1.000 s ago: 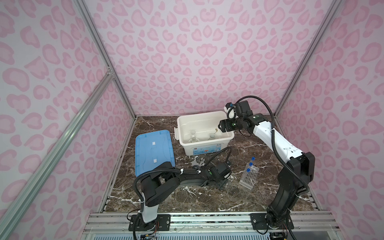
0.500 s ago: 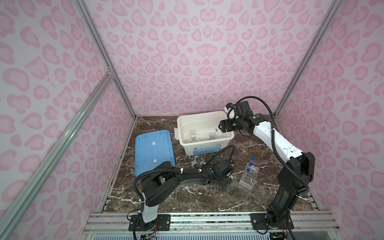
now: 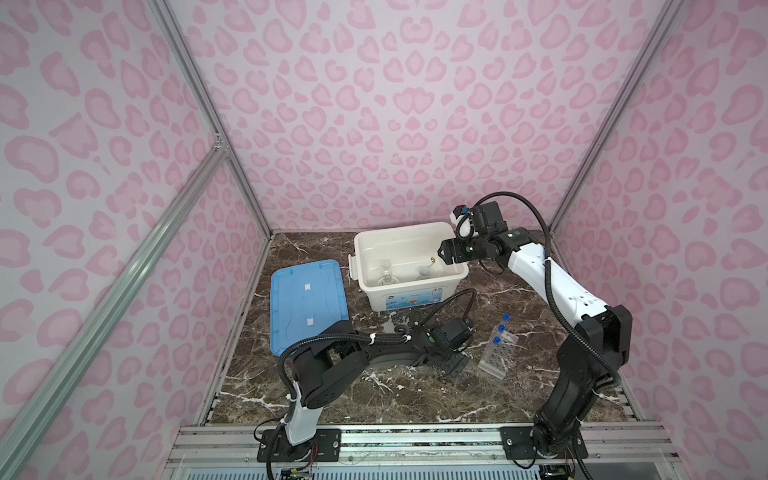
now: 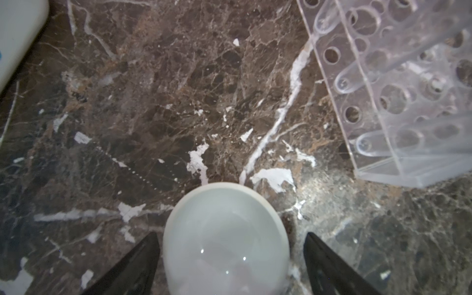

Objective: Organize the chemistry lab equipment
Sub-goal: 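Close the left gripper on the white bowl rim, then lift the white bowl with the left gripper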

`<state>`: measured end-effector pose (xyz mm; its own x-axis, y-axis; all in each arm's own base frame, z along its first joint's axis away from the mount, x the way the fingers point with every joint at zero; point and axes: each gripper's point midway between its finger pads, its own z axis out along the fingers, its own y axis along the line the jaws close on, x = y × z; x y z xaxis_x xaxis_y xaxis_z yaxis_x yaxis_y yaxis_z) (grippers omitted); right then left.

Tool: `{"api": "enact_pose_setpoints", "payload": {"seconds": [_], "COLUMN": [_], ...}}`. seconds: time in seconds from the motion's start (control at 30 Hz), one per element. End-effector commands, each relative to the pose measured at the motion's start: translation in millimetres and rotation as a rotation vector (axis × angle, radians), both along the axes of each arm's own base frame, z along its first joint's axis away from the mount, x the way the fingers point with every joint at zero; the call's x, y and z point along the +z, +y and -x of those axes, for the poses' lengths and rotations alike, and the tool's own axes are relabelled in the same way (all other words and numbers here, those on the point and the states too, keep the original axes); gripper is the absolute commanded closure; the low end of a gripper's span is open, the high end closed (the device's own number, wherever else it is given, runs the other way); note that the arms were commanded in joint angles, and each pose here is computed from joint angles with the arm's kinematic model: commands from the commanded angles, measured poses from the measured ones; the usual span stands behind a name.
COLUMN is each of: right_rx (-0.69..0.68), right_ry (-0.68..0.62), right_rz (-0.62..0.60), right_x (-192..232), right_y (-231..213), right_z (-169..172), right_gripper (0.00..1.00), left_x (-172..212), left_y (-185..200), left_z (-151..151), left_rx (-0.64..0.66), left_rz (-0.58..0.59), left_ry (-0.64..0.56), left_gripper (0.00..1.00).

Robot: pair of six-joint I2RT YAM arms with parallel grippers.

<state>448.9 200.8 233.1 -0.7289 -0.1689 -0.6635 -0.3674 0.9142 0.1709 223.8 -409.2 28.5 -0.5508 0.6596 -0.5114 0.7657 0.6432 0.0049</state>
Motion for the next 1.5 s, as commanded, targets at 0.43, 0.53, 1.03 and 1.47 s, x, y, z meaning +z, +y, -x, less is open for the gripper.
{"api": "enact_pose_setpoints", "payload": {"seconds": [0.43,0.53,1.03,1.47], "right_rx": [0.002,0.001,-0.007,-0.006], "right_ry": [-0.006,-0.004,-0.003,-0.001], "right_rz": [-0.002,-0.001,-0.001,-0.004], "right_x": [0,-1,-3,-4], "right_y": [-2,-2,-4,-4], "right_z": [-2,-1,-3,-3], "right_gripper": [0.13,0.13,0.13,0.13], "left_x": [-1,1,9,8], "left_y": [3,6,0,7], "left_z": [-5,-2,5,5], "left_rx": [0.003,0.006,0.036,0.079], "left_rz": [-0.028,-0.024,0.006,-0.012], "left_ry": [0.005,0.012,0.058,0.064], "left_gripper": [0.16,0.18,0.19,0.19]}}
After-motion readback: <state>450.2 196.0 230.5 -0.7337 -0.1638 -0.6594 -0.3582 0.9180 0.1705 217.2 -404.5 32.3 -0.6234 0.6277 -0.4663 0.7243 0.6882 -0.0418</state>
